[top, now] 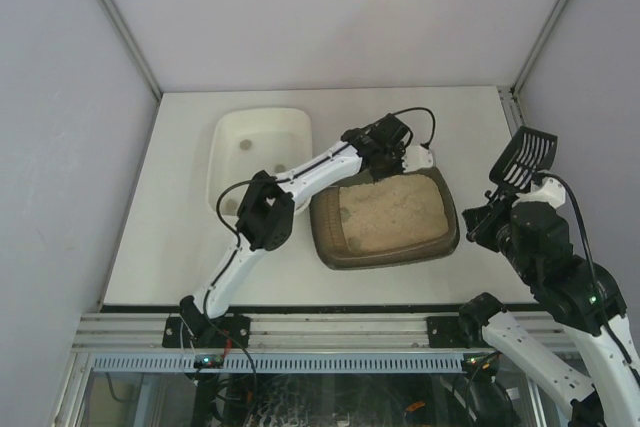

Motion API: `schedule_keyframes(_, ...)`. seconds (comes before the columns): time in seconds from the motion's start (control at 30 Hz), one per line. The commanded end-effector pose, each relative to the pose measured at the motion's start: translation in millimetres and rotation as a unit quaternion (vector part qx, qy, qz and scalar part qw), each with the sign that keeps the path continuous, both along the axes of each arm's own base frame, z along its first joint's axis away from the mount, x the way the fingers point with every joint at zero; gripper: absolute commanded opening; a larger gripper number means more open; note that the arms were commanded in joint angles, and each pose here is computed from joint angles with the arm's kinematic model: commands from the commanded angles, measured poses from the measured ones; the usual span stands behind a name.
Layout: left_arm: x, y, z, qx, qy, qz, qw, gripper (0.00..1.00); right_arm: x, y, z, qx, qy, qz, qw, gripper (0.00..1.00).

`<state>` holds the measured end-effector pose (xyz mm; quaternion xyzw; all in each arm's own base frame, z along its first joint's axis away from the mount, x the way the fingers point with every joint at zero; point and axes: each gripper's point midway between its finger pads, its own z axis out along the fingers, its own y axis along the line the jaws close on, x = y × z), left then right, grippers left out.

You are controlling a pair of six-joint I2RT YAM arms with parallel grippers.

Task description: Clean the litter box

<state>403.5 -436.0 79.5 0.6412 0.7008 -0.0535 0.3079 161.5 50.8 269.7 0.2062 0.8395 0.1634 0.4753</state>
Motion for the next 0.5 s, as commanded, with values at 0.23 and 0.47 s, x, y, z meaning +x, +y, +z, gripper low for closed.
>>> schedule_keyframes(0.23, -58.9, -97.5, 68.8, -0.121, -0.105, -0.423, 0.892, 0.0, -9.8, -17.1, -2.5, 0.013, 0.003, -0.045, 0.999, 0.0)
schedule_keyframes(0.47, -101.8, -117.5, 56.6, -0.147, -0.117, -0.544, 0.818, 0.0, -25.4, -30.6, -16.1, 0.024, 0.031, -0.089, 0.995, 0.0)
